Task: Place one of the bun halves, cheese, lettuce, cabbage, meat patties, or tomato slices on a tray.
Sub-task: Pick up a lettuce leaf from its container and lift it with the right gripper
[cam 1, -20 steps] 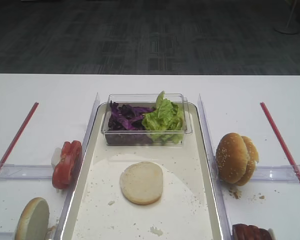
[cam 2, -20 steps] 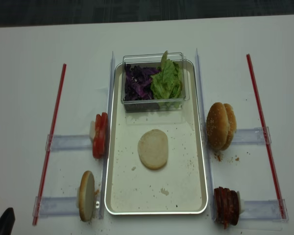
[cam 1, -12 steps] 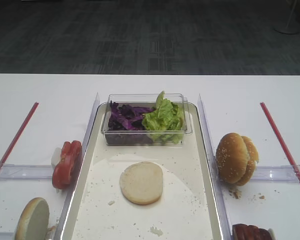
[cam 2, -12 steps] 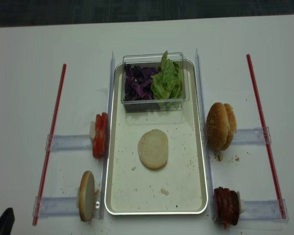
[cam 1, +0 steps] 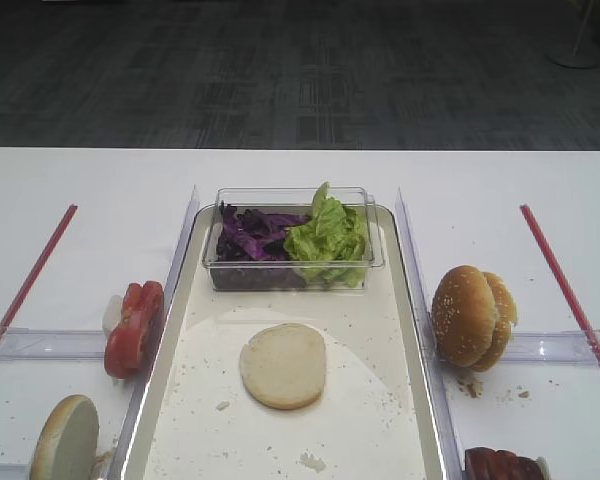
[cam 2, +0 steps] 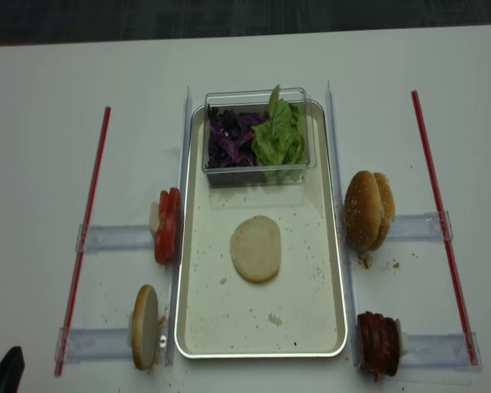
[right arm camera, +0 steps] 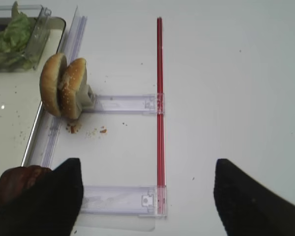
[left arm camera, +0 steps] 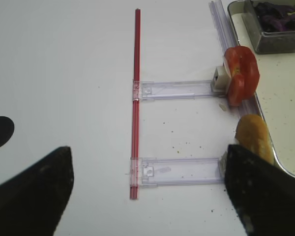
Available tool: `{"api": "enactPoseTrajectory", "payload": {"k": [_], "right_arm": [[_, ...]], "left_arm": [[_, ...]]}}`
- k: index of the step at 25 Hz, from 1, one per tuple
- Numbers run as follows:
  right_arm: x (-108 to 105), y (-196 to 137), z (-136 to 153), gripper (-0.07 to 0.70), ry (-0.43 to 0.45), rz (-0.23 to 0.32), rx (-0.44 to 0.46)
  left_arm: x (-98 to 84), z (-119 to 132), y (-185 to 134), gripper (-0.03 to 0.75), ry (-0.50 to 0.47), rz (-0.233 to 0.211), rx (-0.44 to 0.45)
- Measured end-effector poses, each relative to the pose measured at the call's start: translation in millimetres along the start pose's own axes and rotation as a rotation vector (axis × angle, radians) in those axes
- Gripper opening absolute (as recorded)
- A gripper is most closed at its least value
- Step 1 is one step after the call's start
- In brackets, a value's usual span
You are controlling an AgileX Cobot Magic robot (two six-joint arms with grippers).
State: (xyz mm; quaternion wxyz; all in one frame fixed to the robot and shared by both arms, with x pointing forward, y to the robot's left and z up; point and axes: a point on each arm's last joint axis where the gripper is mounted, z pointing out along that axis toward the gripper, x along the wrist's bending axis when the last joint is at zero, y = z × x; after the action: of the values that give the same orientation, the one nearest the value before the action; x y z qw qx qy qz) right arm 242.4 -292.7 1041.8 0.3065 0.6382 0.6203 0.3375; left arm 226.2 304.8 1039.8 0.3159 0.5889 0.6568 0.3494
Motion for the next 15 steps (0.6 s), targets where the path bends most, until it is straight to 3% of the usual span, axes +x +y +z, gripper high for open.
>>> {"api": "enactPoseTrajectory", "payload": {"k": [15], "right_arm": [[-4, 27, 89, 0.573, 0.005, 0.056, 0.620]], "left_arm": [[0.0, 0, 0, 0.566, 0.000, 0.000, 0.000]]}}
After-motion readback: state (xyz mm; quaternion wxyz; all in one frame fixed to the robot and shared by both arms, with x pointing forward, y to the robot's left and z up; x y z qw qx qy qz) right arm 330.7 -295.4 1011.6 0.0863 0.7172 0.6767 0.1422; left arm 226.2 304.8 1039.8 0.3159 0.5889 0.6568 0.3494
